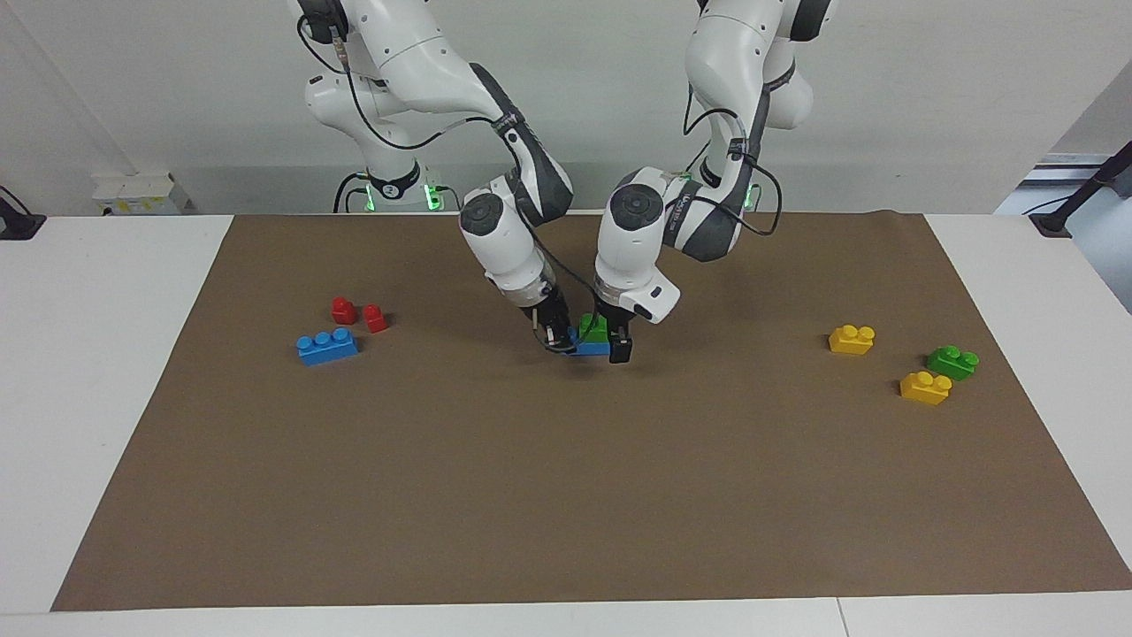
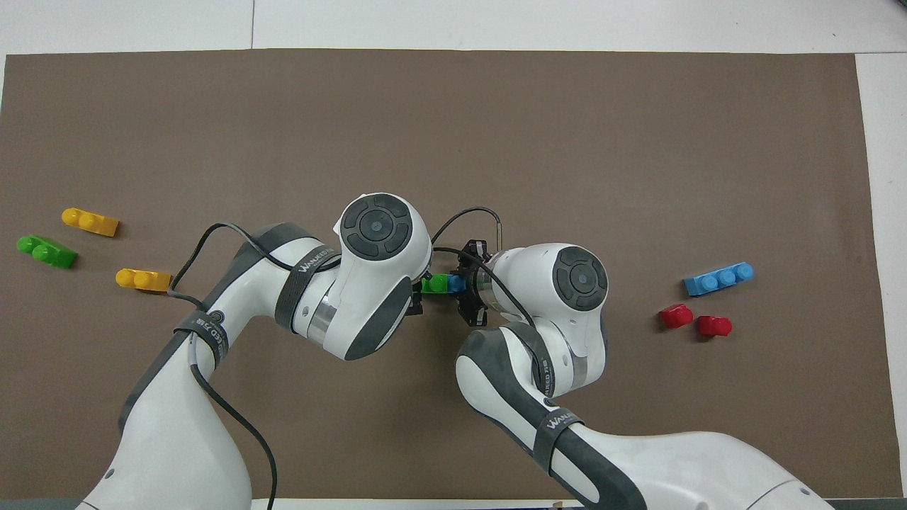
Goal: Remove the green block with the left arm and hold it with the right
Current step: 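Pull the left gripper away from the right gripper, separating the bricks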
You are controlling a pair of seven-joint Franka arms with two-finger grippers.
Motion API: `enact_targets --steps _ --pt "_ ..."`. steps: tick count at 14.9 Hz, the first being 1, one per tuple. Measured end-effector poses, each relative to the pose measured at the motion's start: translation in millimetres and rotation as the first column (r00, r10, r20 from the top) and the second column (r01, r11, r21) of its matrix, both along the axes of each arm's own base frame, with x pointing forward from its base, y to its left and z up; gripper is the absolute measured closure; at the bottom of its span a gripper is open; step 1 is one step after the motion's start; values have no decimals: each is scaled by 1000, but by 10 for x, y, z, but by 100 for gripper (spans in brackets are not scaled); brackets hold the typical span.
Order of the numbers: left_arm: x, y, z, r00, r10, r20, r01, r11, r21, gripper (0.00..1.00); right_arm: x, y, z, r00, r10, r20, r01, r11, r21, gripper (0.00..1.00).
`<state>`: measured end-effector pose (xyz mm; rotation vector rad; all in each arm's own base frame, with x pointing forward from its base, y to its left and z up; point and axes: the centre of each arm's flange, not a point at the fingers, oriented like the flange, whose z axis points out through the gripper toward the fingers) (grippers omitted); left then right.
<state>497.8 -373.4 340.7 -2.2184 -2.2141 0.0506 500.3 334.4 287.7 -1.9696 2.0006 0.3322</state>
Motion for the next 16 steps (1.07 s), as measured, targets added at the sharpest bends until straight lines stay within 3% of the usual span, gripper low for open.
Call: enact_targets --steps 2,4,16 --pt "-39 -29 -4 1000 -21 -10 21 1000 4 45 33 -30 -1 1000 -12 11 12 1000 1 66" --pt "-68 -56 12 999 -34 -12 34 999 5 64 56 -53 -2 1000 -21 17 21 1000 2 66" --pt "-27 18 272 999 -32 21 33 999 -13 64 49 -41 -2 1000 -20 20 20 1000 3 66"
